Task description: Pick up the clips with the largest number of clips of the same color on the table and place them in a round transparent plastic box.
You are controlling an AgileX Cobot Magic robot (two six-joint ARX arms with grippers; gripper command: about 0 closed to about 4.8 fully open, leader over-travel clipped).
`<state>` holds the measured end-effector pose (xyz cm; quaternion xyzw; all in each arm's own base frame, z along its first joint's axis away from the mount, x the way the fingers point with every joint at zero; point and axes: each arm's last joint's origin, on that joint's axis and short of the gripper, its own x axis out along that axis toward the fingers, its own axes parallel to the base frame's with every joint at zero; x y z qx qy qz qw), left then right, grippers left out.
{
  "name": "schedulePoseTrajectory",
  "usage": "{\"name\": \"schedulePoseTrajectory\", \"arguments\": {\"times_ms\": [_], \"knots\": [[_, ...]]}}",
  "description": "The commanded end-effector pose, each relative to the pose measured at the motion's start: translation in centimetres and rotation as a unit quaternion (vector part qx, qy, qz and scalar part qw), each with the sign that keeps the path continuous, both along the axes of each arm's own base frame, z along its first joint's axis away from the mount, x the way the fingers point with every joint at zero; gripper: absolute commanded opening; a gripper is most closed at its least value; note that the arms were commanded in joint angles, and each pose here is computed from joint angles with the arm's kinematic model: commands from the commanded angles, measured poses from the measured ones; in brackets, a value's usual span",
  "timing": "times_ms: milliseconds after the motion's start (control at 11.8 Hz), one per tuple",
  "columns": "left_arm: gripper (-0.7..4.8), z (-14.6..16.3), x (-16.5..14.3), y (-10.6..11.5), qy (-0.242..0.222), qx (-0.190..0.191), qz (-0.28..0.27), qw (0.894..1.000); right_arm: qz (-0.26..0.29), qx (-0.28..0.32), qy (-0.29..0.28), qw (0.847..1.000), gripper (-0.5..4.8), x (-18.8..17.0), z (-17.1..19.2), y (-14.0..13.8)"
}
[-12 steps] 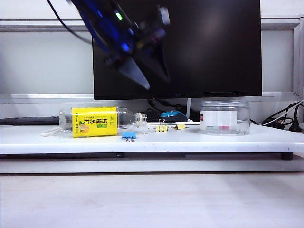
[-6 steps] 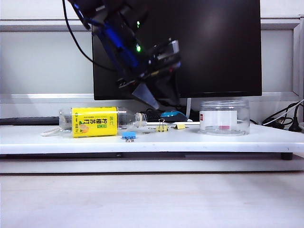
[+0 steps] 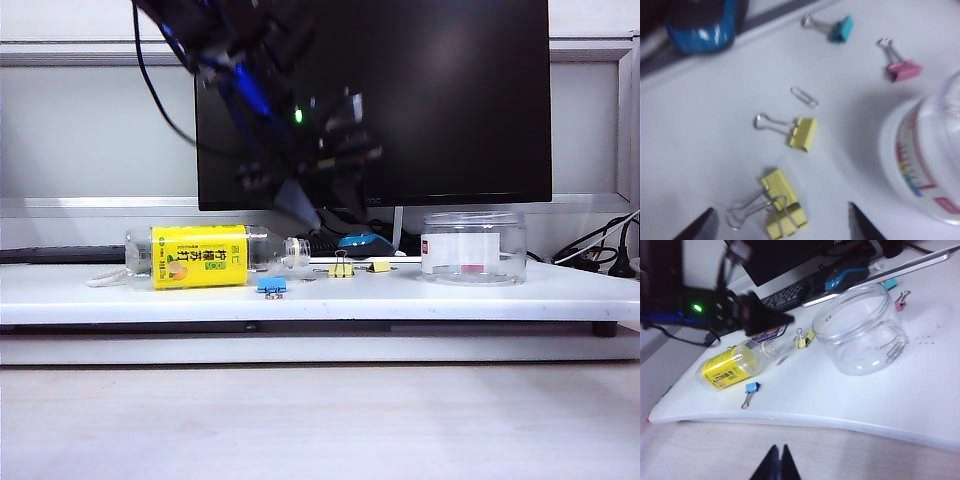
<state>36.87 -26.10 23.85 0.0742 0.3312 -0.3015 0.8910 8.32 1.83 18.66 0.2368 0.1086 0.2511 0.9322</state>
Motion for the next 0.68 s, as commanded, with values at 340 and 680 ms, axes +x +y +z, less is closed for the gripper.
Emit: {"name": "schedulePoseTrajectory", "arguments": {"times_ms": [340, 680], "knots": [[3.40, -1.63, -0.10, -1.35, 0.025, -0.019, -0.016, 0.999, -0.009, -0.003, -0.010, 1.000, 0.13, -0.02, 0.26, -0.05], [3.30, -2.39, 0.10, -1.49, 0.027, -0.014, -0.015, 0.999, -0.009, -0.003, -0.010, 1.000, 0.13, -0.02, 0.26, -0.05]]}}
